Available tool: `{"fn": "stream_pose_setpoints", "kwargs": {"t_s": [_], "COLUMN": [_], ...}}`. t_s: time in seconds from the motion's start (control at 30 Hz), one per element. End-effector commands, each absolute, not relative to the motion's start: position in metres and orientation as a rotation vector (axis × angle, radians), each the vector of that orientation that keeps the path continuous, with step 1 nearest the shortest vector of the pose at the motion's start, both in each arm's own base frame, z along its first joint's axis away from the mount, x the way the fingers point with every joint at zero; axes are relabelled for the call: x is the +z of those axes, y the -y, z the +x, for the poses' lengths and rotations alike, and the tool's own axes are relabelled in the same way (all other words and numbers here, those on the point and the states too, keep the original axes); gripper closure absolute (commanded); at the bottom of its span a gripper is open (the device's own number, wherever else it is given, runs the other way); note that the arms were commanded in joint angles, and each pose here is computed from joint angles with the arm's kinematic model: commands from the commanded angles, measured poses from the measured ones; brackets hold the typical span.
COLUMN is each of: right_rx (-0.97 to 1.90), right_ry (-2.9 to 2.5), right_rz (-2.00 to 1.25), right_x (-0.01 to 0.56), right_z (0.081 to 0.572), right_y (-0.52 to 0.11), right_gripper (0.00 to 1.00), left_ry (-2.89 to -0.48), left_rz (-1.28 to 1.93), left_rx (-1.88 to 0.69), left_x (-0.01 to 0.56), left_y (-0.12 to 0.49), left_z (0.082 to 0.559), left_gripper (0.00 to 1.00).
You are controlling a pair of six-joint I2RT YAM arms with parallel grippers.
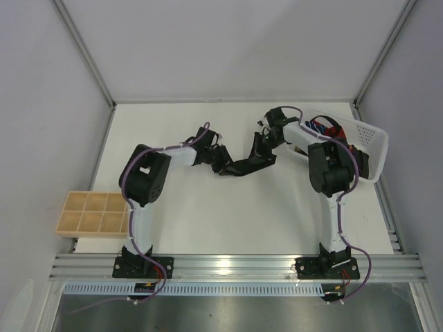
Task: Roll the ties
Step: Roll the tie
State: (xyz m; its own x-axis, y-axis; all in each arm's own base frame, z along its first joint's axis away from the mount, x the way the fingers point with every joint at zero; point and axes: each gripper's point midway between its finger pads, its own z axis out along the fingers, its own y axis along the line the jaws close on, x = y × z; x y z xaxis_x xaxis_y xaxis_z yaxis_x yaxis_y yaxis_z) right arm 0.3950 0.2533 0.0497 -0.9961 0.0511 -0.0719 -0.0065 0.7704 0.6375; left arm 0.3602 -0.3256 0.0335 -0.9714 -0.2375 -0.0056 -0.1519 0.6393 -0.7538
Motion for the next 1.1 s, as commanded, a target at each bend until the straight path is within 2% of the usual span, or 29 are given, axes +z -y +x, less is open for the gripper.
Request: {"fn": "stream_pose_setpoints", "kwargs": {"t_s": [0.0,0.37,0.5,0.6,0.83,1.07], "right_rx": [1.028,1.067,1.080,1.078,1.072,1.032], "right_ry": [-2.866,-2.883,-2.885,-2.882,-2.878,-2.874], "right_rz": [-0.014,-0.085,-0.085,-0.094,-0.091,-0.103], "right_x": [0.048,0.045,0.044,0.045,0.047,0.047], "right_z": [0.391,0.369,0.367,0.368,0.370,0.378], "right_y": [-0.267,-0.302,-0.307,-0.307,-0.307,-0.303], "right_gripper": [1.00,1.00,1.00,1.00,1.00,1.00], "left_ry": [-2.688,-2.683,-2.698,-2.691,-2.684,-2.630], "left_rz": [-0.285,-0.303,-0.330,-0.344,-0.359,-0.334], "left_rx": [-1.245,-1.210,-1.188,-1.190,-1.179,-1.232], "left_x": [0.059,0.068,0.058,0.055,0.054,0.064], "left_y": [0.311,0.281,0.274,0.272,0.264,0.267], "left_z": [0.355,0.333,0.325,0.322,0.321,0.329], "left_gripper": [0.80,0.78,0.62,0.56,0.43,0.38]}}
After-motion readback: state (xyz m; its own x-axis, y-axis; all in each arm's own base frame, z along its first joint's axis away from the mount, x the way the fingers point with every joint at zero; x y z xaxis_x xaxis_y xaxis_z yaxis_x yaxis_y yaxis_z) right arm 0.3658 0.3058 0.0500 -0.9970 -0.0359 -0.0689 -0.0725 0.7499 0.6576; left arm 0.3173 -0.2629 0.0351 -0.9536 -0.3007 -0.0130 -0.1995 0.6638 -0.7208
